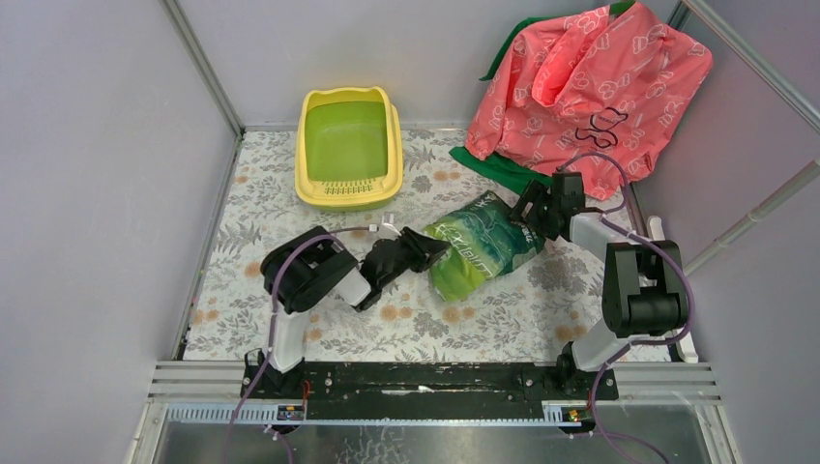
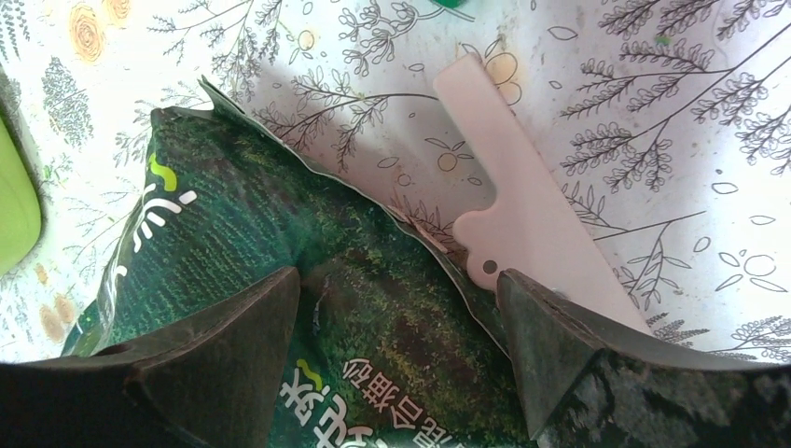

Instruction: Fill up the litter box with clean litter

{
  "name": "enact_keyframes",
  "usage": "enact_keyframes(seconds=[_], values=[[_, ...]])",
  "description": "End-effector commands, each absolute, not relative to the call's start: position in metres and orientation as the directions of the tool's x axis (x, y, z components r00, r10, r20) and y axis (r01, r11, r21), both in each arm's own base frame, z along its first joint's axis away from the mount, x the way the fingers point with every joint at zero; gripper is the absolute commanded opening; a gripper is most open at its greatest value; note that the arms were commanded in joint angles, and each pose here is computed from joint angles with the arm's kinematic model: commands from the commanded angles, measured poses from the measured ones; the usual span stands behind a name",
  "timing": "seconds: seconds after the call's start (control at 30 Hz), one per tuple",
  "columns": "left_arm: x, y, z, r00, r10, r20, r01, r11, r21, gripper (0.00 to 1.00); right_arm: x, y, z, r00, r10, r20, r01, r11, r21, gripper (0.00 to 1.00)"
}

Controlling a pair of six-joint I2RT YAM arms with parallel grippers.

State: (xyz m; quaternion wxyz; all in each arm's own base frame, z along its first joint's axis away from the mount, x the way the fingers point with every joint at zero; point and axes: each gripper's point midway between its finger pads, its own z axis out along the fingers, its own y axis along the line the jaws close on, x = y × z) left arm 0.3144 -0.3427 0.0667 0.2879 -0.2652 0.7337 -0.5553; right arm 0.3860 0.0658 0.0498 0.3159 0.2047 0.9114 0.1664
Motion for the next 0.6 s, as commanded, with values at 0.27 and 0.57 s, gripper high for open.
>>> enact_keyframes(seconds=[0.27, 0.57], values=[[0.304, -0.397, 0.127, -0.843, -0.504, -0.185, 0.198, 0.029, -0.980, 0.00, 0.360, 0.077, 0.080, -0.747, 0.422, -0.514, 0.201, 0.880, 0.430, 0.88], [0.271, -0.358, 0.118, -0.887, -0.425, -0.182, 0.162, 0.084, -0.983, 0.00, 0.348, 0.080, 0.135, -0.714, 0.388, -0.583, 0.111, 0.884, 0.453, 0.90]])
